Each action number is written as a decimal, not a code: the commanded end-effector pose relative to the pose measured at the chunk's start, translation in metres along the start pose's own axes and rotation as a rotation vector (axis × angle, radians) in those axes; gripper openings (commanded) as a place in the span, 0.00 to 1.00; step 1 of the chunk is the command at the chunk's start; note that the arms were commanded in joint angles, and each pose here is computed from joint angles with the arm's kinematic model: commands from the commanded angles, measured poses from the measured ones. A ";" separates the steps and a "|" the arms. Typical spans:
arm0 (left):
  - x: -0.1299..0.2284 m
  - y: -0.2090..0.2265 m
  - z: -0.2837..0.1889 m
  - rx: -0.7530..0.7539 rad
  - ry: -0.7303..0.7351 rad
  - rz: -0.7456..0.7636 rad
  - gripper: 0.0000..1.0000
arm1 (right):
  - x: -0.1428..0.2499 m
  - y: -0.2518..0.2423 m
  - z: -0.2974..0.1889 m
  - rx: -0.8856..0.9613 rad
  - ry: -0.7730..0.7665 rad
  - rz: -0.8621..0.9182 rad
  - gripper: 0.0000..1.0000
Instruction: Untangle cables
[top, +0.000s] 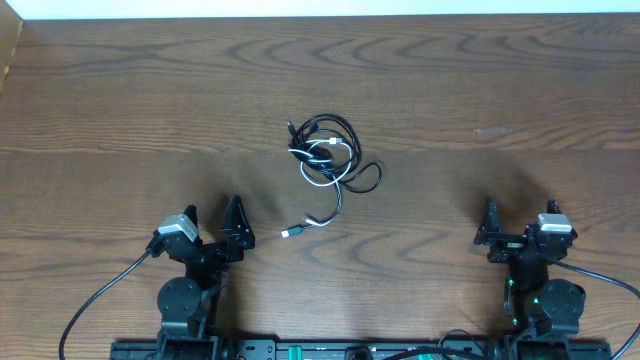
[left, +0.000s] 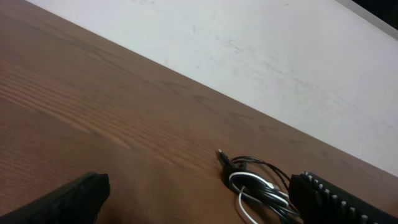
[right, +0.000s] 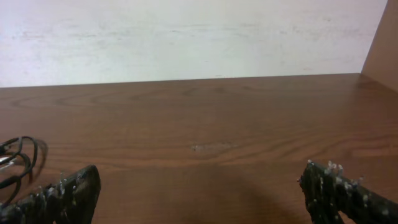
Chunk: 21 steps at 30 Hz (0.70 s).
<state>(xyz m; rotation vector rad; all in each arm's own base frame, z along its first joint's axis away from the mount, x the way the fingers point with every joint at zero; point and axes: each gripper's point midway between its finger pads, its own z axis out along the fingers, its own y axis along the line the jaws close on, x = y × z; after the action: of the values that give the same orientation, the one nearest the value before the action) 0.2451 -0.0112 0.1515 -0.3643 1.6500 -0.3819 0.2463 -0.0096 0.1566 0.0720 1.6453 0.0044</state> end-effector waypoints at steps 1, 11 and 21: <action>0.013 0.010 0.000 -0.040 0.045 0.011 0.98 | 0.000 0.000 0.000 -0.003 0.000 -0.011 0.99; 0.013 0.010 0.000 -0.040 0.045 0.011 0.98 | 0.000 -0.001 0.000 0.004 -0.002 -0.012 0.99; 0.012 0.009 0.000 -0.037 0.040 0.010 0.98 | 0.000 -0.002 0.000 0.008 0.000 0.055 0.99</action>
<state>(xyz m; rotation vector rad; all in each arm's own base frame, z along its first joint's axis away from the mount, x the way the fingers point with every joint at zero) 0.2451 -0.0112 0.1515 -0.3642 1.6496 -0.3820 0.2463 -0.0116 0.1566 0.0882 1.6445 0.0014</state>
